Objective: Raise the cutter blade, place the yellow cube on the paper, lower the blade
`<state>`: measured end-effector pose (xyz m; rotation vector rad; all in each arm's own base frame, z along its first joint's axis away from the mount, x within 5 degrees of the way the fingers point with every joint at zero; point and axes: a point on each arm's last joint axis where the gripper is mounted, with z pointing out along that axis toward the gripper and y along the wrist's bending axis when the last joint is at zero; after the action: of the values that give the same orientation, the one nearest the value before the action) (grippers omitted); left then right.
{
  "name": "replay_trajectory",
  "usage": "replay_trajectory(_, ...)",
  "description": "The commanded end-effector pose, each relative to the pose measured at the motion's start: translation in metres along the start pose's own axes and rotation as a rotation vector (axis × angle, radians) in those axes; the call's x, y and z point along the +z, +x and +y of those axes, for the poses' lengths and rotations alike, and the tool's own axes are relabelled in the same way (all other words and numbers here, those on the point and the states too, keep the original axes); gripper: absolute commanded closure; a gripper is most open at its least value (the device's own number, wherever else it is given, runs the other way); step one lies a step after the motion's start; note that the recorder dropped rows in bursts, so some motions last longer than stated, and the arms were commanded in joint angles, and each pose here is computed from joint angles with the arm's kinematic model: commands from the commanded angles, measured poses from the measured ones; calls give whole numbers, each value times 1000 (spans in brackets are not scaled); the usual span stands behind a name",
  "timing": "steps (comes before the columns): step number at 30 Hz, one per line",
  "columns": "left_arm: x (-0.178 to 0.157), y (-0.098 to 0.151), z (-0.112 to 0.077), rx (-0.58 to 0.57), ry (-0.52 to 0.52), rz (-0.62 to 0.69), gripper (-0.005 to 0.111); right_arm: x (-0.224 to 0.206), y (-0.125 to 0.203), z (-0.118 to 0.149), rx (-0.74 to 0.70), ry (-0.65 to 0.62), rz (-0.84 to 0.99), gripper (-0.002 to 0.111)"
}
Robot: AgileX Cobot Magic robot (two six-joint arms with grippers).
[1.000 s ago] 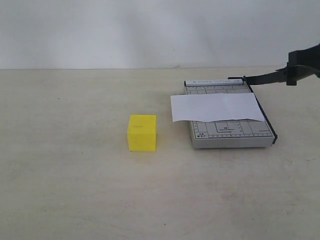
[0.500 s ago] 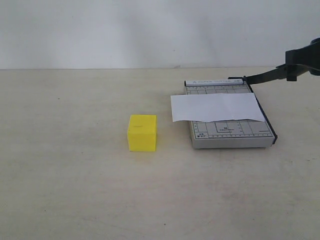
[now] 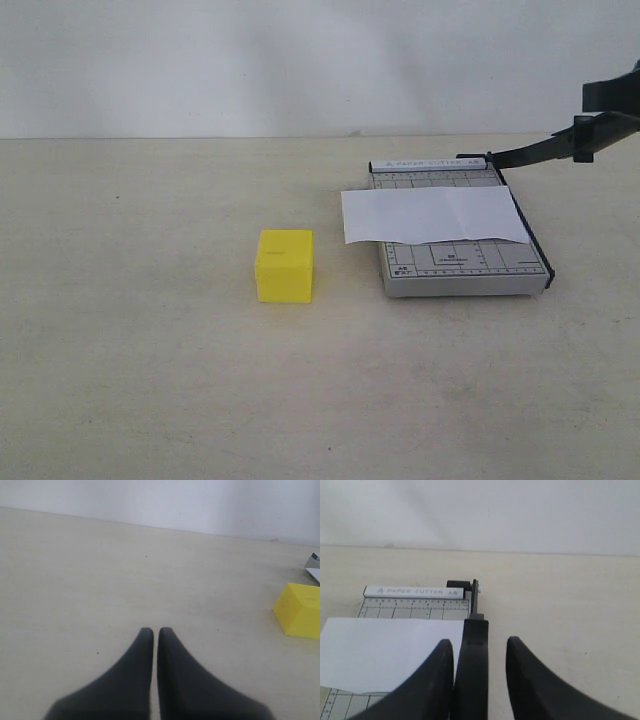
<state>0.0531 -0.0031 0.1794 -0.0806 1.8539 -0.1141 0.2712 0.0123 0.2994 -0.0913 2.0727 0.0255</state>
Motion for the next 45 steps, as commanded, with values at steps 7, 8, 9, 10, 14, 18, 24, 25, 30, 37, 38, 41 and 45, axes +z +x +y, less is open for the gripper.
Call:
replay_trajectory(7,0,-1,0,-8,-1,-13,102,-69,-16,1,-14,-4,-96,73)
replay_trajectory(8,0,-1,0,-8,-1,-13,102,-76,-15,2,-12,-9,-83,74)
replay_trajectory(9,0,-1,0,-8,-1,-13,102,-82,-13,2,-10,-13,-76,77)
replay_trajectory(10,0,-1,0,-8,-1,-13,102,-93,-12,3,-10,-17,-72,85)
replay_trajectory(14,0,-1,0,-8,-1,-13,102,-124,-8,4,-12,-13,-172,108)
replay_trajectory(18,0,-1,0,-8,-1,-13,102,-151,14,5,13,0,-355,108)
replay_trajectory(24,0,-1,0,-8,-1,-13,102,-165,84,7,16,15,-454,108)
replay_trajectory(25,0,-1,0,-8,-1,-13,102,-166,96,7,16,15,-457,108)
replay_trajectory(30,0,-1,0,-8,-1,-13,102,-175,116,7,77,16,-609,108)
replay_trajectory(37,0,-1,0,-8,-1,-13,102,-170,127,9,67,0,-476,108)
replay_trajectory(38,0,-1,0,-8,-1,-13,102,-167,132,10,51,-4,-414,108)
replay_trajectory(41,0,-2,0,-4,-2,-15,102,-161,151,13,46,-32,-202,108)
replay_trajectory(45,-1,-7,-2,-43,18,-78,102,-157,153,12,50,-25,-240,108)
